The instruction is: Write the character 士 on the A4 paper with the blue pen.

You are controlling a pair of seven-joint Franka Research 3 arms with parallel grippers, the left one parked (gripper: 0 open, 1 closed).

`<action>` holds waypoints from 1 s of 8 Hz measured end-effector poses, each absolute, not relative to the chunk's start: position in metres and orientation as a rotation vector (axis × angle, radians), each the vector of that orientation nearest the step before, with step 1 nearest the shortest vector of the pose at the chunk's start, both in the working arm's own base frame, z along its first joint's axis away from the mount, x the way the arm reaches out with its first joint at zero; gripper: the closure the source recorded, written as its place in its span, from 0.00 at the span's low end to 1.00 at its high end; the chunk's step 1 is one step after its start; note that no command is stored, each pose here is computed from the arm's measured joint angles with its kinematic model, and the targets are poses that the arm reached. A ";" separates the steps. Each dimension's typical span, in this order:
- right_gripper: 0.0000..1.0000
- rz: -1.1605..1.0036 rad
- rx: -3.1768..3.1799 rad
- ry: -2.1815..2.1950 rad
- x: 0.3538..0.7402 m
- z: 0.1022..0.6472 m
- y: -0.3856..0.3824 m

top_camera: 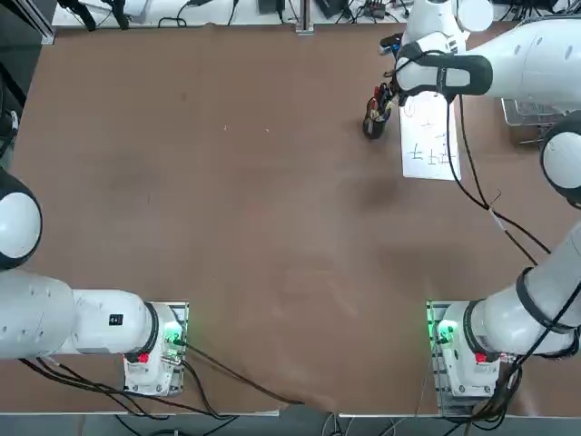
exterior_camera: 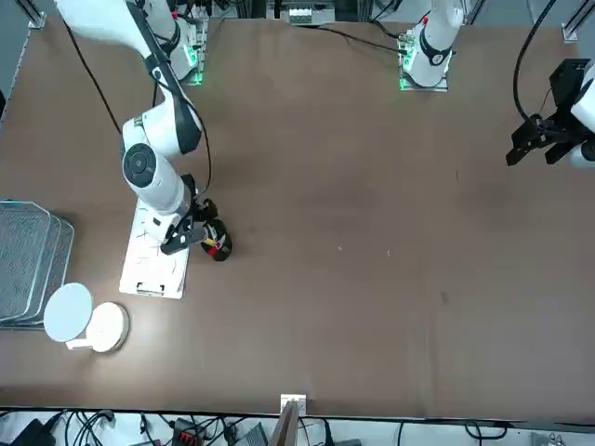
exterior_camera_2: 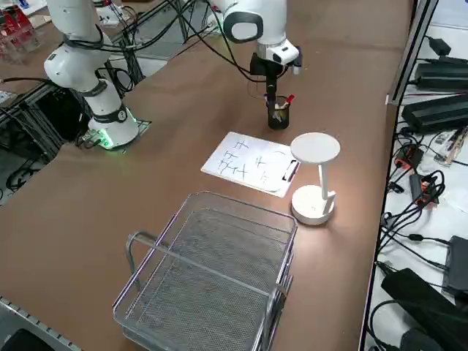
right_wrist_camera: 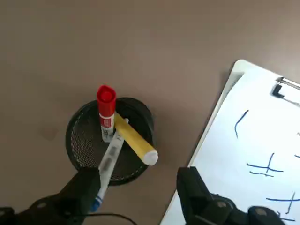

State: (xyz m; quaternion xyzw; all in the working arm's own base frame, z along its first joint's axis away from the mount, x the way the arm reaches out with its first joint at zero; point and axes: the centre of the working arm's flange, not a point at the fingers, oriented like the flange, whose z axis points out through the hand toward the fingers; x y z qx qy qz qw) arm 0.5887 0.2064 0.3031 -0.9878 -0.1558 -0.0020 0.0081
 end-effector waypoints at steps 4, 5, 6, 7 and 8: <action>0.00 -0.069 -3.121 -0.409 0.588 0.408 0.185; 0.00 -0.084 -3.127 -0.362 0.582 0.437 0.171; 0.00 -0.095 -3.135 -0.316 0.577 0.461 0.156; 0.00 -0.116 -3.143 -0.264 0.573 0.481 0.139; 0.00 -0.143 -3.145 -0.217 0.569 0.500 0.125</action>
